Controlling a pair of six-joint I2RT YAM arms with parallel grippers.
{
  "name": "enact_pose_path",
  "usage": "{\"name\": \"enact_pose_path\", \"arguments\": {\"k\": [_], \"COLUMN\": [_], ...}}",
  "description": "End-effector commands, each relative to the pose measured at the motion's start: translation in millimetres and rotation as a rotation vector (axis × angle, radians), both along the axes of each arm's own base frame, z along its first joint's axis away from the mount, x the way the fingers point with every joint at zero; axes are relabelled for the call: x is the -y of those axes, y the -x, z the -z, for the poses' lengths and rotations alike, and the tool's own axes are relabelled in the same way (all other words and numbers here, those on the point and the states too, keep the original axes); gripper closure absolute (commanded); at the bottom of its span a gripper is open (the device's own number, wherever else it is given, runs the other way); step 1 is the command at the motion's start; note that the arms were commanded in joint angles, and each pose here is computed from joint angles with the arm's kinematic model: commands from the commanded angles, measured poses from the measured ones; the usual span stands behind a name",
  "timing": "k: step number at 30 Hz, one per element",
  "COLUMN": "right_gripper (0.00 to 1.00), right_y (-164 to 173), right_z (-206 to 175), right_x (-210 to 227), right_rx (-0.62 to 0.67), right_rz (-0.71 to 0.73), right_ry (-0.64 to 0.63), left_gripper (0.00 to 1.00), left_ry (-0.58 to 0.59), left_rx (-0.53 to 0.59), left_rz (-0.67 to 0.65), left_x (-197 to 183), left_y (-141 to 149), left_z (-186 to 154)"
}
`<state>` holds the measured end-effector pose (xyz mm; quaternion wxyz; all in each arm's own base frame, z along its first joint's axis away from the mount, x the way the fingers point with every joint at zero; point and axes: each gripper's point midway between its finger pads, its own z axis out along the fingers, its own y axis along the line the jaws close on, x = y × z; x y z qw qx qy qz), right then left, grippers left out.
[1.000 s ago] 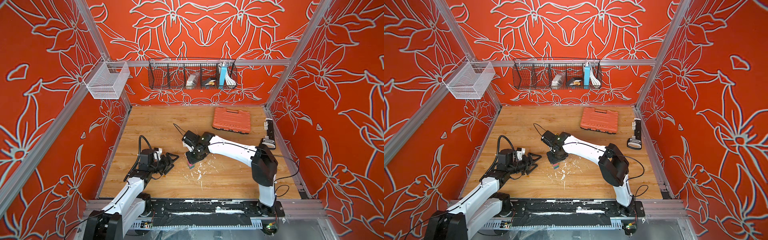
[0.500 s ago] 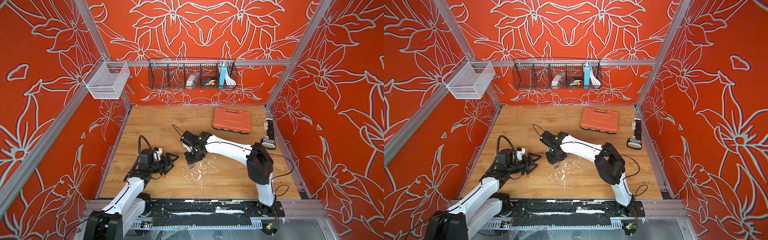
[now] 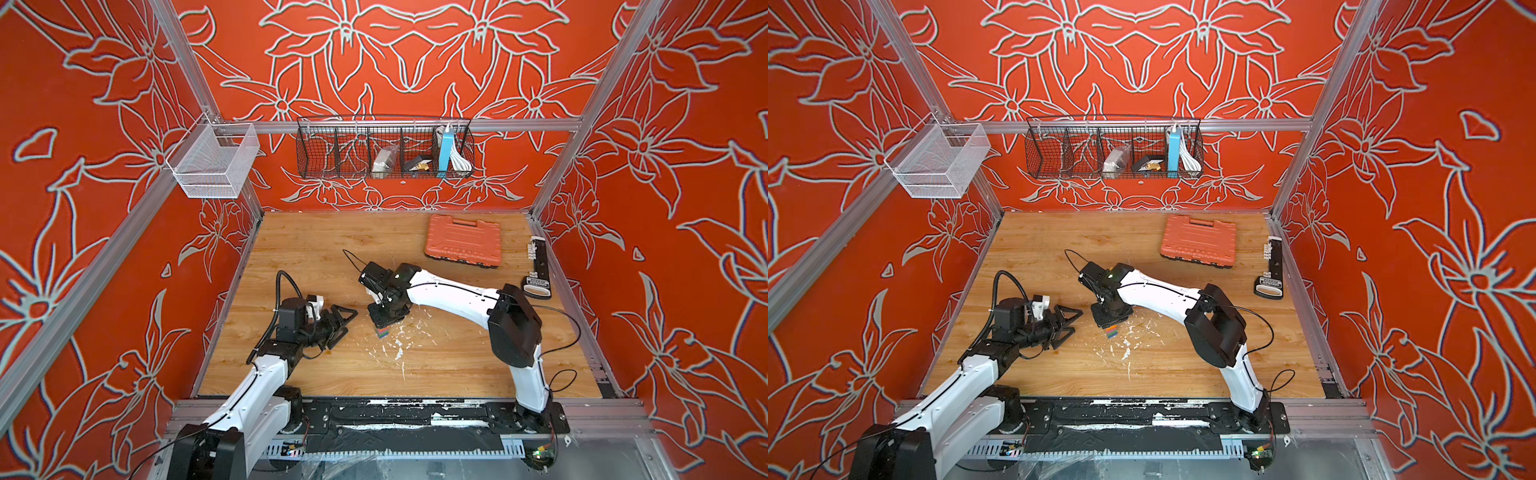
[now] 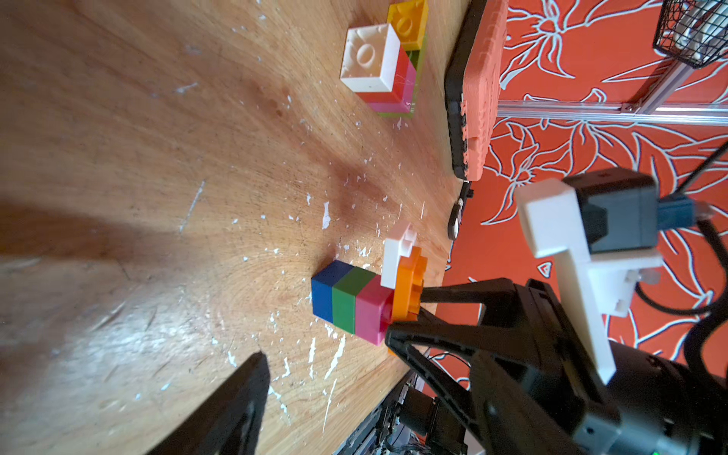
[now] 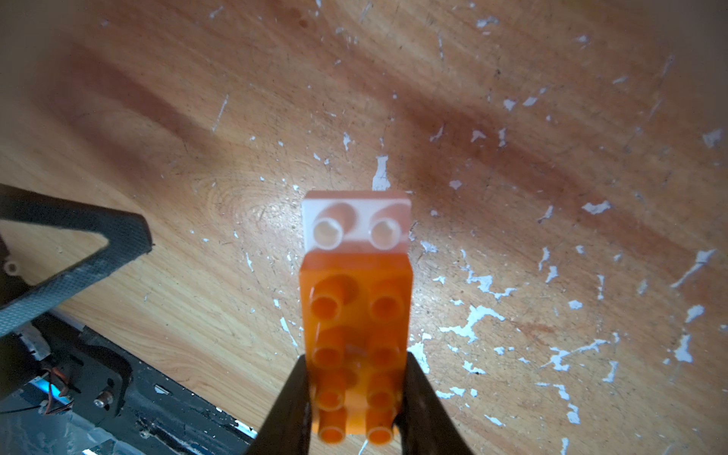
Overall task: Assemble the letter r with lego
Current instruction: Assemble the lego brick with the lego brick.
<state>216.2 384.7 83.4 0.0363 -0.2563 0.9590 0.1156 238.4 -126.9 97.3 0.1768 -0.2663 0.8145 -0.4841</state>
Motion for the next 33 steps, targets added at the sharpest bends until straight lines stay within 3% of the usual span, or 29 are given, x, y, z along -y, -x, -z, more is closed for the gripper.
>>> {"name": "enact_pose_path", "arguments": {"k": [1, 15, 33], "right_gripper": [1.00, 1.00, 1.00], "right_y": [1, -11, 19], "right_z": [14, 21, 36], "right_x": [10, 16, 13], "right_rx": [-0.007, 0.058, 0.006], "right_rz": [0.014, 0.053, -0.024], "right_ry": [0.079, 0.196, 0.249], "left_gripper": [0.19, 0.19, 0.19], "left_ry": [0.000, 0.002, -0.004], "left_rx": [0.011, 0.024, 0.023], "left_rz": [0.012, 0.008, 0.012], "left_x": [0, -1, -1], "left_y": [3, 5, 11], "left_z": [-1, -5, -5]}}
